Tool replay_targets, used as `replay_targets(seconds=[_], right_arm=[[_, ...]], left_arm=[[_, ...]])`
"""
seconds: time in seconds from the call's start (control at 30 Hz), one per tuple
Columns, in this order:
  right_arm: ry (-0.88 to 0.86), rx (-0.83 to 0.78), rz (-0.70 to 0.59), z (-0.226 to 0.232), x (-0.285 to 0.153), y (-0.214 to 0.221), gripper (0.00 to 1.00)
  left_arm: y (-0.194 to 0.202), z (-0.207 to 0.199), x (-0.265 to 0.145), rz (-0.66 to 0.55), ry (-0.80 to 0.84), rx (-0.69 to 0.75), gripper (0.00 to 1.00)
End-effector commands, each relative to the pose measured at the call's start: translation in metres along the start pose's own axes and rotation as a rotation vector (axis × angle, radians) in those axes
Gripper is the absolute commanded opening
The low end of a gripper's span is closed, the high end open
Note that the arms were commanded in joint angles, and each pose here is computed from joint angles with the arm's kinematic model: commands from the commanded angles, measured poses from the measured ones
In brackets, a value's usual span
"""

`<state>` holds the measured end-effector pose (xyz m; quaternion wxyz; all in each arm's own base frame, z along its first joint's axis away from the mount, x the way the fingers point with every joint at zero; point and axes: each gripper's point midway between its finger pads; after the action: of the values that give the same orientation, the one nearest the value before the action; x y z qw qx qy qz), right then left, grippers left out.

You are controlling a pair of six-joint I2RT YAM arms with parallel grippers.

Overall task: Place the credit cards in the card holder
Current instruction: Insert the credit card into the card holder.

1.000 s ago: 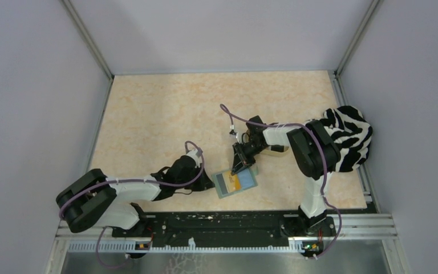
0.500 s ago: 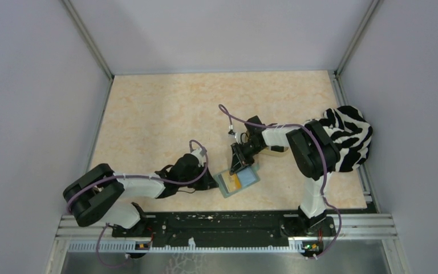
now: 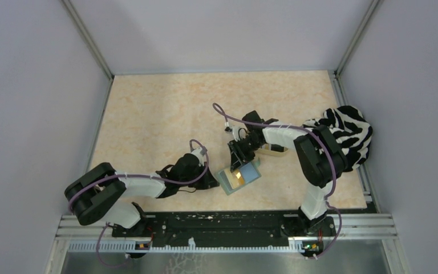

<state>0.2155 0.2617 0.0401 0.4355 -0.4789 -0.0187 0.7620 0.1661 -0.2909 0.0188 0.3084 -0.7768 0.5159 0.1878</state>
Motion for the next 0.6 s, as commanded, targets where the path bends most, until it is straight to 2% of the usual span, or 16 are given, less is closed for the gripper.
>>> replay_targets(seconds=[0.0,0.23,0.43,0.5,0.57], right_arm=[[0.074,-0.127,-0.014,0.000,-0.010,-0.020,0.41],[0.121,-0.144,0.043,-0.006,-0.002,-0.013,0.43],[0.221,-0.224,0.042,-0.015,-0.016,-0.021,0.44],[0.268,-0.261,0.040,-0.019,-0.023,-0.022,0.41],[0.295,-0.283,0.043,-0.022,-0.027,-0.020,0.33]], left_arm=[[-0.001,0.007,0.000,-0.015,-0.020,0.022,0.04],[0.001,0.006,0.001,-0.006,-0.012,0.019,0.04],[0.001,0.007,-0.002,-0.011,-0.008,0.018,0.04],[0.001,0.008,-0.002,-0.013,-0.010,0.018,0.04],[0.001,0.008,-0.002,-0.013,-0.011,0.019,0.04]])
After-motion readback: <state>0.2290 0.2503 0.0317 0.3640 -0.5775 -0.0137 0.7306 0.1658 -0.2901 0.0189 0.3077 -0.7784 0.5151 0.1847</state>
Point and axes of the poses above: each gripper's point midway between its finger pads, its own x axis out along the fingers, its own z axis along the line the jaws close on, y = z × x, and after that the axes turned 14 degrees about -x, right-handed
